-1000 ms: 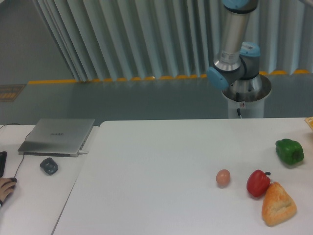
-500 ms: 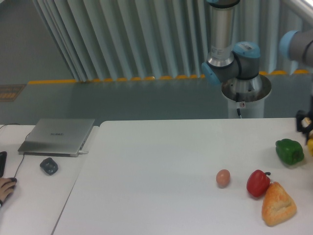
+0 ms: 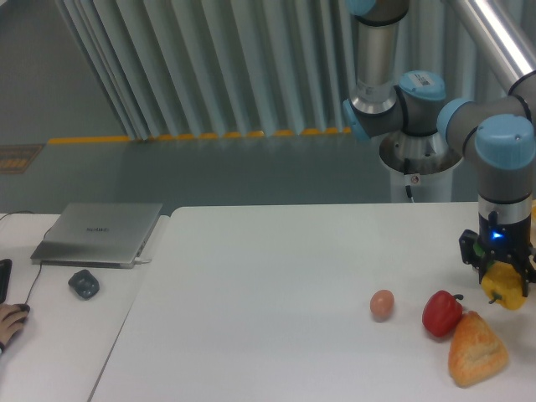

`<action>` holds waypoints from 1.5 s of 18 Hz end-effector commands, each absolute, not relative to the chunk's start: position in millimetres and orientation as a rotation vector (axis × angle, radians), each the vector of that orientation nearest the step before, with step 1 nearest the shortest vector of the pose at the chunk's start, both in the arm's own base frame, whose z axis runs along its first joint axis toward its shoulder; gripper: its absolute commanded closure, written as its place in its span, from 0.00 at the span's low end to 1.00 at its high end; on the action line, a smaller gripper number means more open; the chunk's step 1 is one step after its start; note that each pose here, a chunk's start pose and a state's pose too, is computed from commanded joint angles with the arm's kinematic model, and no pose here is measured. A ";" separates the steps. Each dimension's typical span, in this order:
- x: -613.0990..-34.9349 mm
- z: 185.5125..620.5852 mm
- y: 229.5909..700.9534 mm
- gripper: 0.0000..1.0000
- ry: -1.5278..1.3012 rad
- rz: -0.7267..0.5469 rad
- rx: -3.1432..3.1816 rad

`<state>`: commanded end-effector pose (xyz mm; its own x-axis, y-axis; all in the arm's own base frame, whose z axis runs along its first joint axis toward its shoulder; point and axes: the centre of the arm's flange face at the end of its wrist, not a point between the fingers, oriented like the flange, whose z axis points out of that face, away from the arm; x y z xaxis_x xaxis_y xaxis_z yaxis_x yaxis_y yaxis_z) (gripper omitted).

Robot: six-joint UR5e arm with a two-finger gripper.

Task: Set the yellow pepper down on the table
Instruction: 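Lower the gripper holding the yellow pepper toward the table beside the green pepper, then set the yellow pepper on the table and open the gripper, then raise the open gripper up away from the yellow pepper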

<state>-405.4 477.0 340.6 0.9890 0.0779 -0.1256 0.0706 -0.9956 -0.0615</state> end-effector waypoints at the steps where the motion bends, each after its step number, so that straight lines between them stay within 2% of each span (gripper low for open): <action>1: -399.3 337.9 482.0 0.54 -0.090 0.198 -3.086; 2: -398.9 337.2 481.6 0.48 -0.089 0.207 -3.095; 3: -398.9 336.3 481.8 0.35 -0.082 0.214 -3.101; 5: -398.5 335.4 482.3 0.20 -0.078 0.215 -3.105; 6: -398.5 335.4 482.3 0.01 -0.076 0.215 -3.105; 11: -384.8 335.2 490.6 0.00 0.098 0.214 -3.109; 14: -388.3 355.1 498.4 0.00 0.125 0.253 -3.061; 17: -391.0 369.2 499.1 0.00 0.158 0.240 -3.036; 19: -390.1 391.9 495.5 0.00 0.355 0.280 -3.006; 21: -391.1 396.6 493.9 0.00 0.610 0.300 -2.978; 24: -398.1 398.0 479.0 0.00 0.939 0.229 -2.961; 27: -409.8 407.7 467.4 0.00 1.004 0.208 -2.947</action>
